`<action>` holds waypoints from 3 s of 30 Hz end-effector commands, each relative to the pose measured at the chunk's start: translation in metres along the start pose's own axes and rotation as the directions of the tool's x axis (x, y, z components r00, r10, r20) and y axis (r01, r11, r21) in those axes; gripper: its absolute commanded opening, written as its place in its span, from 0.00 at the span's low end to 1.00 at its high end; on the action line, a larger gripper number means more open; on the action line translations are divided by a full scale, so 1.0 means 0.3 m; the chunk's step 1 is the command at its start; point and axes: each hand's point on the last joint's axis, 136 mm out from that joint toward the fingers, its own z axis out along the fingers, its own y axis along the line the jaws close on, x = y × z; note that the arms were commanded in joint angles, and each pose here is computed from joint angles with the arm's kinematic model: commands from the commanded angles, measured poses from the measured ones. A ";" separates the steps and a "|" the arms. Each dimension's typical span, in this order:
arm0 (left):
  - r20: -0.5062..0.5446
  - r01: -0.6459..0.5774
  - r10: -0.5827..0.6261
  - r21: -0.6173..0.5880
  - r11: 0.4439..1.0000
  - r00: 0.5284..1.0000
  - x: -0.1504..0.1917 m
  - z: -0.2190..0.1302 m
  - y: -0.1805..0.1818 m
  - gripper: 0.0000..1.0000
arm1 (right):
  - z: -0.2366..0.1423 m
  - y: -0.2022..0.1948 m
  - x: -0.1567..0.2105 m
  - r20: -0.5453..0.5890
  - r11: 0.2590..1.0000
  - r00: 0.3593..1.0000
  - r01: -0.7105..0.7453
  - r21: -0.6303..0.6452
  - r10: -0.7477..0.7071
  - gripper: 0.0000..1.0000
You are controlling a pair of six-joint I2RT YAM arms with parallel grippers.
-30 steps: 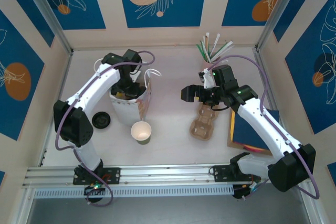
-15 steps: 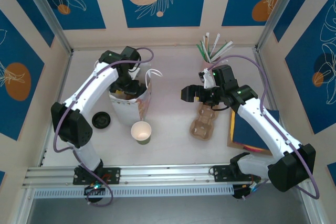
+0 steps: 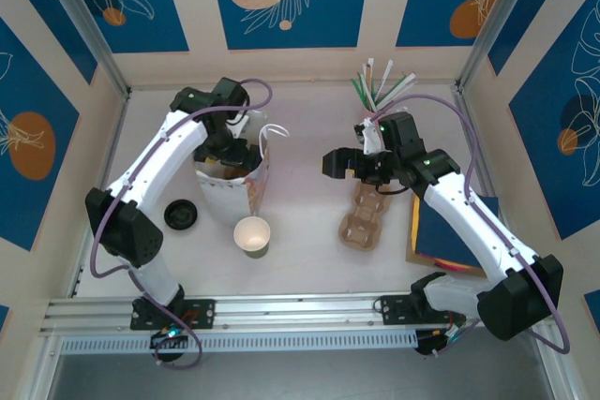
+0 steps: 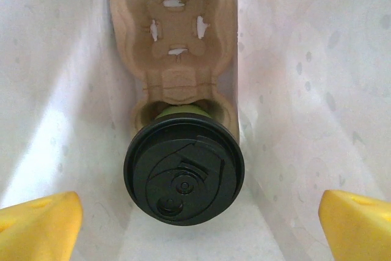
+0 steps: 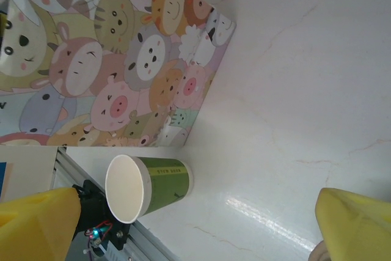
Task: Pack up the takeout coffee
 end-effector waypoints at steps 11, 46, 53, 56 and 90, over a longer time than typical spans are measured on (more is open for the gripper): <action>0.038 0.006 -0.006 0.008 1.000 0.999 0.002 -0.096 -0.023 0.99 | -0.016 0.058 -0.039 0.026 0.999 0.999 0.030 -0.038 -0.029 0.99; 0.354 0.077 -0.069 -0.009 0.997 0.933 -0.080 -0.394 0.000 0.98 | -0.015 0.036 -0.080 0.044 0.999 0.999 0.024 0.030 -0.025 0.99; 0.504 0.050 -0.076 0.064 0.997 0.860 -0.147 -0.493 -0.031 1.00 | -0.063 -0.044 -0.106 0.081 0.990 0.997 -0.026 0.136 0.015 0.99; 0.550 0.023 -0.076 0.102 0.995 0.832 -0.180 -0.524 -0.057 1.00 | -0.094 -0.082 -0.119 0.105 0.982 0.994 -0.047 0.183 0.028 0.99; 0.678 -0.170 -0.042 0.243 0.955 0.733 -0.393 -0.588 -0.234 1.00 | -0.057 -0.480 -0.735 0.245 0.830 0.966 -0.202 0.520 0.081 0.52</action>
